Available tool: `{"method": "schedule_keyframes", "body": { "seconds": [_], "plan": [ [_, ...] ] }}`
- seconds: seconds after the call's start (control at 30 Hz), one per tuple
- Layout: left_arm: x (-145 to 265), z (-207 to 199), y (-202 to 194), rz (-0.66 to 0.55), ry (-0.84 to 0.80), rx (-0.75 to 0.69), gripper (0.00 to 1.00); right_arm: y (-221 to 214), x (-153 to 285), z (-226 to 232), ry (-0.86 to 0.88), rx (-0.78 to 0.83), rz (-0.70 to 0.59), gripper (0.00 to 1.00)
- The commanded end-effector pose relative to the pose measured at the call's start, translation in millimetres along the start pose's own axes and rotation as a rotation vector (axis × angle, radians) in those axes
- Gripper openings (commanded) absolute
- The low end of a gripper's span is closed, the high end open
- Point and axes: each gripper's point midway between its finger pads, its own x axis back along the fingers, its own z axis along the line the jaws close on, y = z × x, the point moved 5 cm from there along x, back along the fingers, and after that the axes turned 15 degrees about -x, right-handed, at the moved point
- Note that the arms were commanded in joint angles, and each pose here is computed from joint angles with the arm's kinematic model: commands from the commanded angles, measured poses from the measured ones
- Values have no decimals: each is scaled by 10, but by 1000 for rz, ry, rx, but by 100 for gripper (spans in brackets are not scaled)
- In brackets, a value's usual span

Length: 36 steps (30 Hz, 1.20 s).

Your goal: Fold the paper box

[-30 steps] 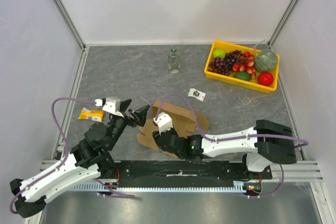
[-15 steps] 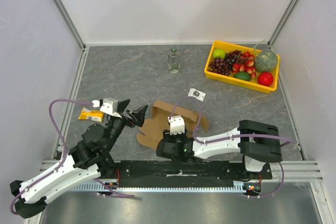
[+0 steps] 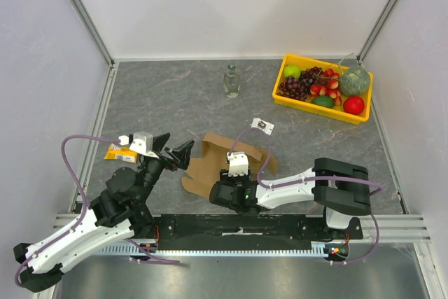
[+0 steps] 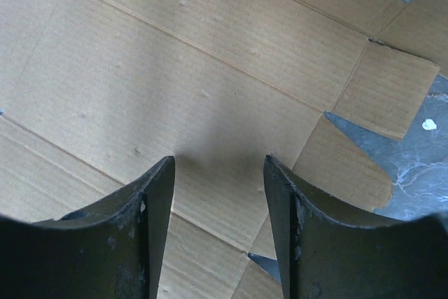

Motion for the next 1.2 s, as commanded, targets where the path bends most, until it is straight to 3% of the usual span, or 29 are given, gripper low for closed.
{"method": "schedule_keyframes", "body": {
  "seconds": [0.0, 0.17, 0.5, 0.83, 1.17],
  "plan": [
    [19, 35, -20, 3, 26, 17, 94, -124, -103, -151, -2, -10, 60, 61],
    [24, 42, -20, 3, 29, 17, 94, -153, -152, -240, 28, 73, 95, 60],
    [26, 49, -11, 7, 32, 9, 94, -86, -303, -360, 17, 421, 79, 60],
    [50, 85, 2, 4, 46, 5, 94, -27, -487, -473, 191, 443, 146, 57],
    [52, 95, -21, 9, 55, 5, 94, 83, -558, -475, 273, 639, 162, 52]
  ]
}}
